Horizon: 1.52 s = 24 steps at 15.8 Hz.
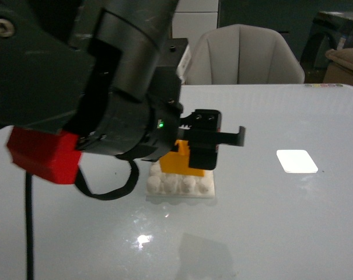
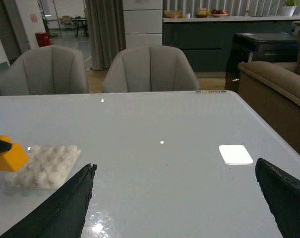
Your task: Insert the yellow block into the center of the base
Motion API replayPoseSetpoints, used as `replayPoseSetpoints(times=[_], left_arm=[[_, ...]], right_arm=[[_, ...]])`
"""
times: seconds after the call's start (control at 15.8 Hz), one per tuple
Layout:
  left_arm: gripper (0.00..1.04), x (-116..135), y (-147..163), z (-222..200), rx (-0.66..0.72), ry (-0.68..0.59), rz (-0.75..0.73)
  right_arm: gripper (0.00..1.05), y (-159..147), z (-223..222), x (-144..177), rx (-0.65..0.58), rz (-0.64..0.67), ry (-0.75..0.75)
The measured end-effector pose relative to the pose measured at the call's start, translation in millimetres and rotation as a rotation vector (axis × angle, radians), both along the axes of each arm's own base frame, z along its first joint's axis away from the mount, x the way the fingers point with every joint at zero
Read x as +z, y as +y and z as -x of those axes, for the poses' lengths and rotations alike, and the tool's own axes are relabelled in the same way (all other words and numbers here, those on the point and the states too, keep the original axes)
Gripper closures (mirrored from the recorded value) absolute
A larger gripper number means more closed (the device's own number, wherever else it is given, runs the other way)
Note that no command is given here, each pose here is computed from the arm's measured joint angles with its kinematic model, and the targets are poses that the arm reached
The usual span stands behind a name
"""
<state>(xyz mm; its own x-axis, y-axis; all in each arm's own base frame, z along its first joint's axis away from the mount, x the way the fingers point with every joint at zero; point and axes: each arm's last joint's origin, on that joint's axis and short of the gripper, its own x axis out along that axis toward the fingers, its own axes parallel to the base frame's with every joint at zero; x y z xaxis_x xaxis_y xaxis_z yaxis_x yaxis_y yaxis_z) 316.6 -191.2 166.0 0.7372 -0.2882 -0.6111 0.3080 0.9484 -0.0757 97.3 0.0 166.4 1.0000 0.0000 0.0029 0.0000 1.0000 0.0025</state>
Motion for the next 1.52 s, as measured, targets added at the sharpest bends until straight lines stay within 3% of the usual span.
replayPoseSetpoints(times=[0.25, 0.51, 0.76, 1.52], left_arm=[[0.47, -19.8, -37.4, -23.2, 0.029, 0.012, -0.053], [0.47, -28.9, -48.6, -39.8, 0.062, -0.002, -0.084], [0.47, -54.8, -40.4, -55.8, 0.105, 0.033, -0.119], [0.47, -63.0, -31.0, -71.4, 0.151, 0.021, -0.102]], right_arm=[[0.06, 0.0, 0.0, 0.0, 0.000, 0.000, 0.000], [0.06, 0.0, 0.0, 0.0, 0.000, 0.000, 0.000], [0.06, 0.0, 0.0, 0.0, 0.000, 0.000, 0.000], [0.06, 0.0, 0.0, 0.0, 0.000, 0.000, 0.000]])
